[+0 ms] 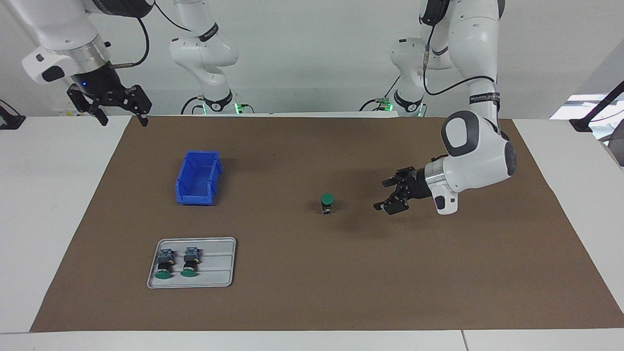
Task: Place and press button with both arms
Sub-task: 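Raise the left gripper and position it above the button, then press down on the green button top with the left gripper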
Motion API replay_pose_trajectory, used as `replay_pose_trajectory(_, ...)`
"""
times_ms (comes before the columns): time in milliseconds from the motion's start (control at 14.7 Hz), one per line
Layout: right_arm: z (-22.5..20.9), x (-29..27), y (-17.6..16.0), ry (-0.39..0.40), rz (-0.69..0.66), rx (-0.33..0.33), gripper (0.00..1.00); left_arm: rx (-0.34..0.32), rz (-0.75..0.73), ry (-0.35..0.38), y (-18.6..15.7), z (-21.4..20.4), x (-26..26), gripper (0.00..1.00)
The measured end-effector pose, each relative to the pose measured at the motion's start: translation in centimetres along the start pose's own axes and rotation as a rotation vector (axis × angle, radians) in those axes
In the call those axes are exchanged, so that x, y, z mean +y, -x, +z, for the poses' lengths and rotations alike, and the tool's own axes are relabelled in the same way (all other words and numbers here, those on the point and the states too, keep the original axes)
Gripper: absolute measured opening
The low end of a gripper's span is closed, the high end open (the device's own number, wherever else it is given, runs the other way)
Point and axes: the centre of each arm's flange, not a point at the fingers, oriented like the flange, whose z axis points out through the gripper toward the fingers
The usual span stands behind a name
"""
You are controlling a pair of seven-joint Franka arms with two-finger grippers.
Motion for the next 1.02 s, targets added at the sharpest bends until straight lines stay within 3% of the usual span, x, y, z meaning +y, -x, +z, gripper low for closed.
replay_pose_trajectory(204, 0.0, 0.0, 0.0, 0.000, 0.000, 0.000, 0.99, 0.146, 0.062, -0.073, 2.4, 0.6, 0.5, 1.00)
replay_pose_trajectory(407, 0.0, 0.0, 0.0, 0.000, 0.000, 0.000, 0.99, 0.362, 0.167, -0.173, 6.7, 1.2, 1.9, 1.00)
replay_pose_trajectory(679, 0.0, 0.0, 0.0, 0.000, 0.000, 0.000, 0.99, 0.432, 0.259, -0.208, 11.4, 1.2, 3.9, 0.97)
replay_pose_trajectory(747, 0.0, 0.0, 0.0, 0.000, 0.000, 0.000, 0.99, 0.465, 0.296, -0.214, 12.3, 1.5, 4.4, 0.90)
replay_pose_trajectory(883, 0.0, 0.0, 0.0, 0.000, 0.000, 0.000, 0.99, 0.514, 0.417, -0.231, 14.8, 2.8, 5.4, 0.67)
replay_pose_trajectory(1019, 0.0, 0.0, 0.0, 0.000, 0.000, 0.000, 0.99, 0.515, 0.525, -0.247, 16.4, 4.3, 5.8, 0.45)
